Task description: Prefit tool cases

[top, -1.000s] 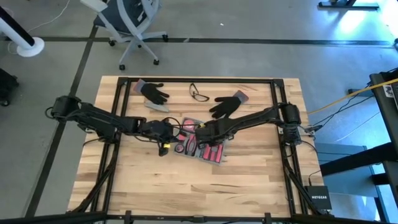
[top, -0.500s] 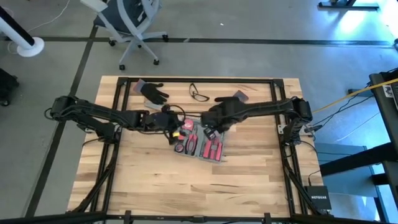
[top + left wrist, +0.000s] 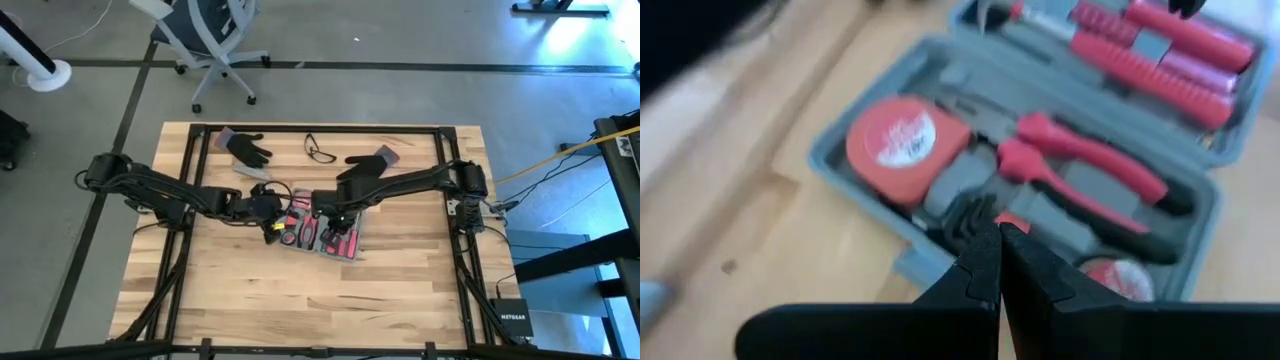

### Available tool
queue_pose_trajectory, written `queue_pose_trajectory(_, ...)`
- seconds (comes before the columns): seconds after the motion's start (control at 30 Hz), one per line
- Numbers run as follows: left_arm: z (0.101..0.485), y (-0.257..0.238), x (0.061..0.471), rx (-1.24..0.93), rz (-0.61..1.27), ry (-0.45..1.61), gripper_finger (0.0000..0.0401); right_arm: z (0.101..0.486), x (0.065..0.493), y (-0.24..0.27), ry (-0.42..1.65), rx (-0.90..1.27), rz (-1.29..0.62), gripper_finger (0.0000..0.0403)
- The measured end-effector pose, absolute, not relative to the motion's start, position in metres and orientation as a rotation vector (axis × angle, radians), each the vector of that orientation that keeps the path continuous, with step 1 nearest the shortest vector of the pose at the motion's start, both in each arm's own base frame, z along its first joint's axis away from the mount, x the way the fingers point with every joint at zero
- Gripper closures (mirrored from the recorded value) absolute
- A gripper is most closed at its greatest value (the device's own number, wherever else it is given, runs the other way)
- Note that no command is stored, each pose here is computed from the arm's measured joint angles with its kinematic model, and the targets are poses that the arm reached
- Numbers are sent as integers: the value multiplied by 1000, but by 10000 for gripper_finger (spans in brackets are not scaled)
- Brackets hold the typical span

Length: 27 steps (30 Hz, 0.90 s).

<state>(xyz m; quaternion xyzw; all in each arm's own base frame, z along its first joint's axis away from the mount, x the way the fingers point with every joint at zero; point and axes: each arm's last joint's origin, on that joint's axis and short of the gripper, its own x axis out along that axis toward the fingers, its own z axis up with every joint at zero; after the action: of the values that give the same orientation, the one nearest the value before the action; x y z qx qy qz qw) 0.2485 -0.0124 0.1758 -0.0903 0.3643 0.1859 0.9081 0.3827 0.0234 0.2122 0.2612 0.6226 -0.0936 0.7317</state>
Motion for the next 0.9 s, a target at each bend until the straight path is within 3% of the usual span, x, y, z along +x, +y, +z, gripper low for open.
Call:
queue_pose_trajectory(0.23, 161, -12, 267, -241, 331, 637, 401, 193, 379, 20, 1386, 597, -212, 403)
queue_pose_trajectory(0.47, 132, -7, 278, -294, 306, 707, 401, 187, 385, 12, 1316, 684, -257, 403)
queue_pose_trajectory(0.8, 132, -8, 279, -245, 280, 713, 401, 202, 396, 11, 1224, 698, -274, 403)
queue_pose_trajectory(0.9, 131, -8, 278, -253, 283, 727, 401, 195, 391, 10, 1279, 700, -300, 403)
